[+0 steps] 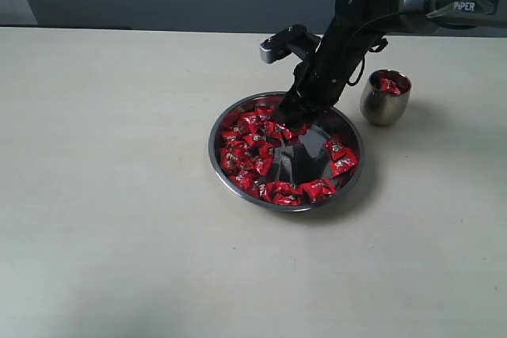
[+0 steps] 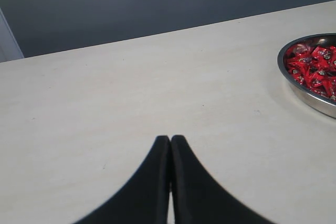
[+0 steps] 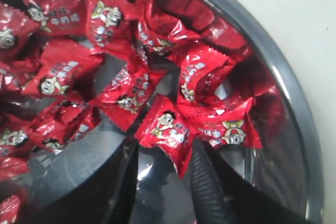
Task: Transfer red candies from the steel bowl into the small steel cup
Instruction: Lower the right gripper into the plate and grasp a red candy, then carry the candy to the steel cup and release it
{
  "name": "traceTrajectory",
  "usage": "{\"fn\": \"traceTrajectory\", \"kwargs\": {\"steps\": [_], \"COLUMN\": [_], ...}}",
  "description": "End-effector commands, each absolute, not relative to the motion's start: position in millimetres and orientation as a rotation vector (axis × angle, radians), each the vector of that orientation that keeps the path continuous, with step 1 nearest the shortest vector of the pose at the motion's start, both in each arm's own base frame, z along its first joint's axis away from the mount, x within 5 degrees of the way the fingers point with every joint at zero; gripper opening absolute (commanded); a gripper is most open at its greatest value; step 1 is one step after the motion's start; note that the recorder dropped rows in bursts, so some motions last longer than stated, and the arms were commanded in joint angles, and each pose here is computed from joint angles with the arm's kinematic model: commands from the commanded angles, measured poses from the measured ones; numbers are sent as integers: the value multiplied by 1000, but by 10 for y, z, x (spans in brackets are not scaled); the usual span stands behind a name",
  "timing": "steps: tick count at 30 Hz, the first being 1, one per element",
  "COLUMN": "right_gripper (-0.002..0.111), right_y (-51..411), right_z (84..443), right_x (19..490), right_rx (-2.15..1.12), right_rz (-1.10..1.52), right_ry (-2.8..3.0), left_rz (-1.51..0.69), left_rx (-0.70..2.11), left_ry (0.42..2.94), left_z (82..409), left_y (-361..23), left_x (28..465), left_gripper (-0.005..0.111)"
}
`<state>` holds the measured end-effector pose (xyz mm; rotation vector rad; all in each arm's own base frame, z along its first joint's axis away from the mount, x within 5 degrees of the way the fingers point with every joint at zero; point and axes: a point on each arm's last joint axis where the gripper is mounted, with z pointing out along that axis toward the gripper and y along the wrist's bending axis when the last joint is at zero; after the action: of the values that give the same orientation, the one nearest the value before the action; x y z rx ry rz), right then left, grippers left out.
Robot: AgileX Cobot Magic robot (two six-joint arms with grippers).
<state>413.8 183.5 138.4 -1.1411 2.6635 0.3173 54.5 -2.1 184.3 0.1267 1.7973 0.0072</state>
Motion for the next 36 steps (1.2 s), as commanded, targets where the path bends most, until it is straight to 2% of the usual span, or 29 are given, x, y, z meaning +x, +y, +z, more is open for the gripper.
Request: {"fn": "traceTrajectory", "kwargs": {"steps": [1, 8, 10, 13, 14, 19, 28, 36], "right_gripper": [34, 31, 23, 2, -1, -1, -1, -1], "right_y": [1842, 1845, 1845, 1839, 1837, 1819, 1722, 1139], "right_z": [1293, 1191, 1191, 1197, 1217, 1384, 1958, 2349], "right_x": [4157, 4160, 4158, 4151, 4149, 4136, 4098, 4194], "right_rx": [-1143, -1145, -1146, -1156, -1158, -1163, -1175, -881], "right_rz": [303, 308, 308, 303, 302, 291, 192, 157], "right_ry": [2669, 2688, 2690, 2694, 2691, 2668, 2546, 2586], "left_rz": [0, 0, 0, 0, 0, 0, 0, 0], "left_rx": [125, 125, 125, 125, 125, 125, 125, 125], "left_ry": [1787, 1787, 1787, 1787, 1787, 1787, 1787, 1787], "left_z": [1854, 1854, 1854, 1854, 1854, 1854, 1854, 1854], "left_y": [-23, -23, -23, -23, -23, -23, -23, -23], "left_x": [543, 543, 543, 543, 543, 543, 543, 543], "left_gripper": [0, 0, 0, 0, 0, 0, 0, 0]}}
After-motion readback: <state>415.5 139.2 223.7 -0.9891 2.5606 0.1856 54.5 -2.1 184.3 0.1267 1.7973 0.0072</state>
